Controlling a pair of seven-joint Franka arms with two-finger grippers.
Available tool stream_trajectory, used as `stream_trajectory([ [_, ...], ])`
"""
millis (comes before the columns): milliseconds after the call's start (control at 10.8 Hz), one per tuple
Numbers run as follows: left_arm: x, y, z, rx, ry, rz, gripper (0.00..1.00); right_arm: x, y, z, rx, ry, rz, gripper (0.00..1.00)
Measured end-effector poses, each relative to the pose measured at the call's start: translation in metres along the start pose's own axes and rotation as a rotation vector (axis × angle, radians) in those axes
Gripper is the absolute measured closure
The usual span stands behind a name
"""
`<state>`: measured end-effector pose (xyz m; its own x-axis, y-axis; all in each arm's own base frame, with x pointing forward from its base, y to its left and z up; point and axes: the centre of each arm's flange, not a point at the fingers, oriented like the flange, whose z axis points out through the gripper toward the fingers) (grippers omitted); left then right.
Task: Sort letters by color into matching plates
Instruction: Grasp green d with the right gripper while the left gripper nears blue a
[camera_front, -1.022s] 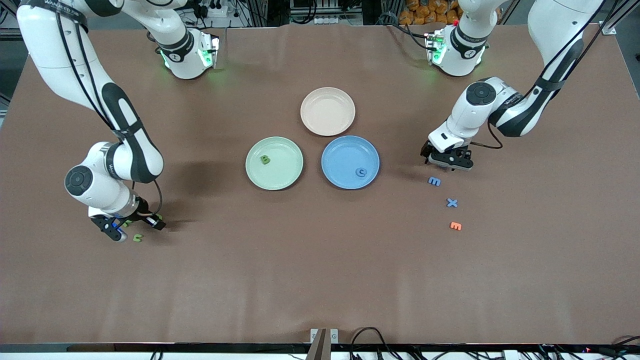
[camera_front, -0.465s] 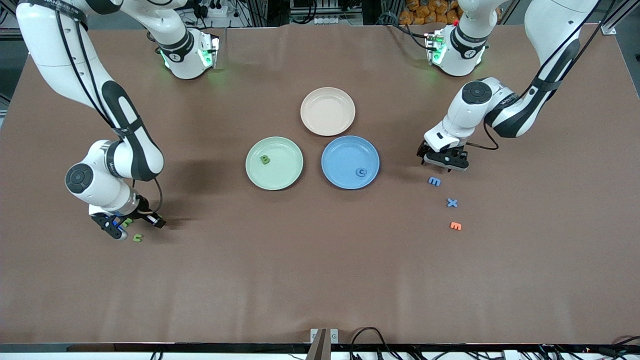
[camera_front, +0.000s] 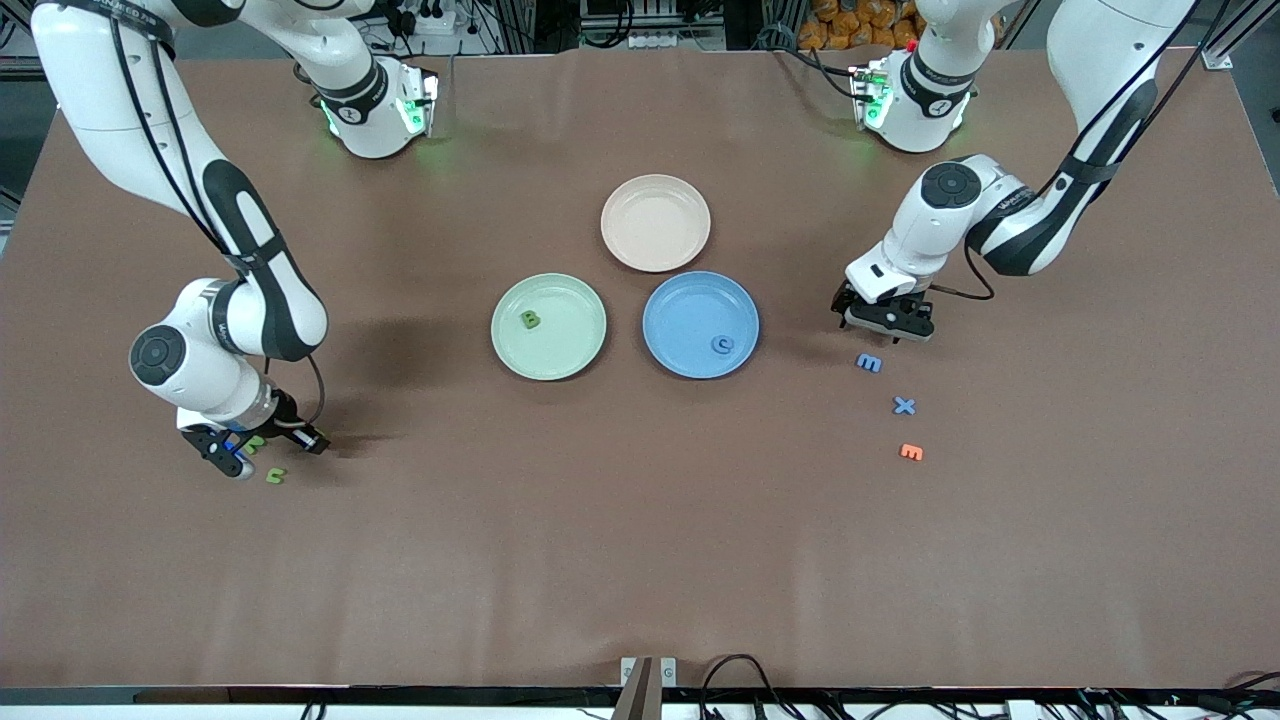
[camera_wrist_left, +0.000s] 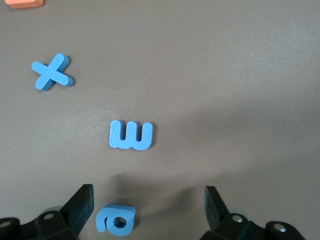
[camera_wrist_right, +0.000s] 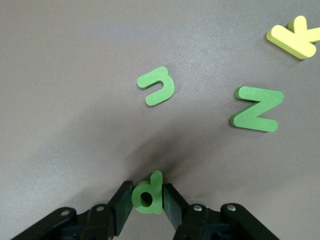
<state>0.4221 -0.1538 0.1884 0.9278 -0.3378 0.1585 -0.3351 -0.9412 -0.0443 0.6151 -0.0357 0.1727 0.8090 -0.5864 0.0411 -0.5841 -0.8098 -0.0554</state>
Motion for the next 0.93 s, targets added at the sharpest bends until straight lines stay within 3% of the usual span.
stream_trajectory([
  [929, -0.003, 0.010, 0.005, 0.011, -0.013, 0.035, 0.01, 0.000, 0.001, -0.002, 0.000, 0.001, -0.017, 0.69],
])
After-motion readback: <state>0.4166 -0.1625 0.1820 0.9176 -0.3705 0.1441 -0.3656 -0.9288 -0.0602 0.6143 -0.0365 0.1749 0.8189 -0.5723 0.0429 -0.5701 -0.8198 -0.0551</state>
